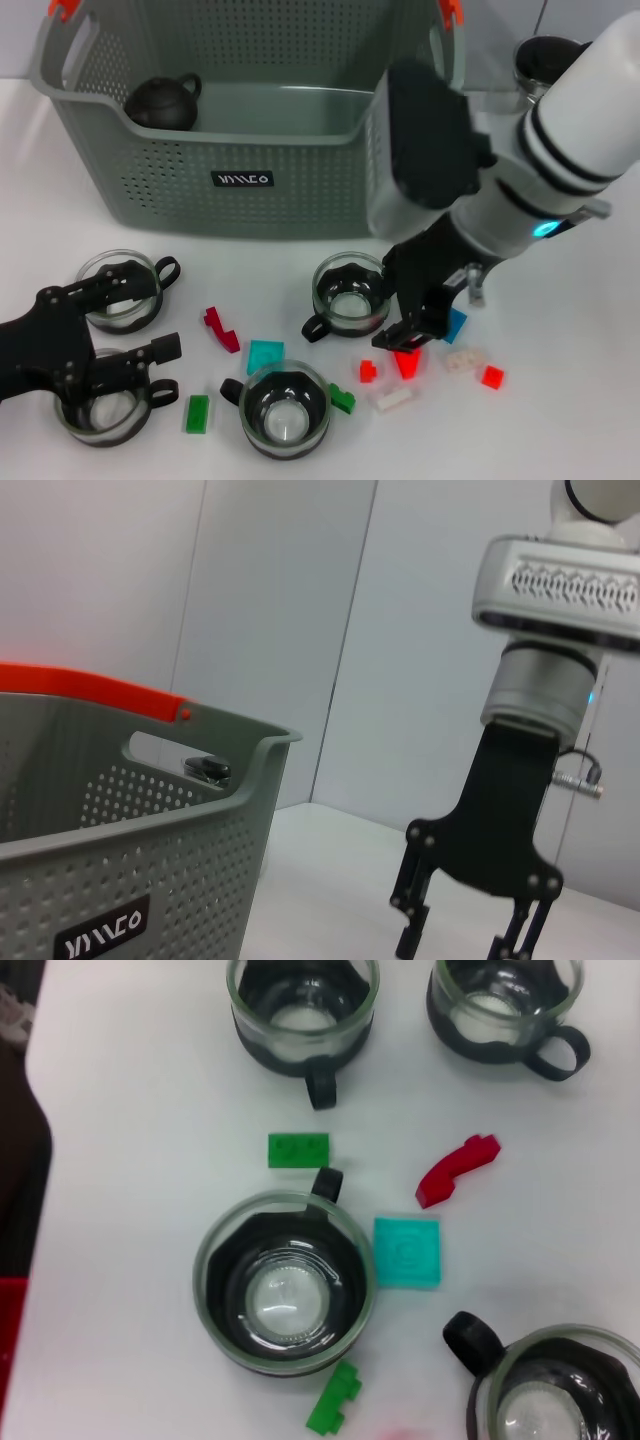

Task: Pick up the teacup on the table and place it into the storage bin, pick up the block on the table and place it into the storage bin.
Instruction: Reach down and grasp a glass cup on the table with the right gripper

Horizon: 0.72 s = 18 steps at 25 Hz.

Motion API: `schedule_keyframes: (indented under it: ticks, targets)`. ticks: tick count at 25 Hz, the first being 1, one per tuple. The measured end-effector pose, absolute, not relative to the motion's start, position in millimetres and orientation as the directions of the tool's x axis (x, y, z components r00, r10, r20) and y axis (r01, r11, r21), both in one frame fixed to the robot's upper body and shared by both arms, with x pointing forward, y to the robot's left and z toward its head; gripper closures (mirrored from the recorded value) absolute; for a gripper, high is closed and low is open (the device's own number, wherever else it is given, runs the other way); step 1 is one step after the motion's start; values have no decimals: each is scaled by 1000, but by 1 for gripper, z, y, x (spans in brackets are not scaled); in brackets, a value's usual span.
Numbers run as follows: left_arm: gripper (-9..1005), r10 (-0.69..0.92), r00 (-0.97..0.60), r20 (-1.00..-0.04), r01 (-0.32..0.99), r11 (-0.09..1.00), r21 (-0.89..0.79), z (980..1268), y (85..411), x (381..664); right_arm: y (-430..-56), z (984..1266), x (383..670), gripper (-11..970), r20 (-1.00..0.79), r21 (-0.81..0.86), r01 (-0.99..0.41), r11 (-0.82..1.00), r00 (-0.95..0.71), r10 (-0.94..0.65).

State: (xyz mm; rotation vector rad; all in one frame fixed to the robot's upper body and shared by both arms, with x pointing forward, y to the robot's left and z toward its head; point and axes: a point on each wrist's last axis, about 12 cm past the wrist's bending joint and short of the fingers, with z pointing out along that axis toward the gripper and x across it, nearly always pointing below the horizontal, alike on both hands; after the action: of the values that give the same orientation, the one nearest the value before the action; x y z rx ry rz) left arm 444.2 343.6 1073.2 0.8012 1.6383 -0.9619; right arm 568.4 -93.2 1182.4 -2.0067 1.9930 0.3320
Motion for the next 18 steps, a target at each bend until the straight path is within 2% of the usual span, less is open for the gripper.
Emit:
schedule_keyframes:
  ticks: [8, 18]
  targets:
    - [199, 45, -251, -967, 863, 464, -202, 1072, 344, 445, -85, 1149, 576, 388, -350, -58, -998, 36, -14, -937]
    - [200, 49, -256, -965, 856, 475, -203, 1071, 345, 444, -78, 1129, 573, 409, -283, -42, -999, 3, 9, -959]
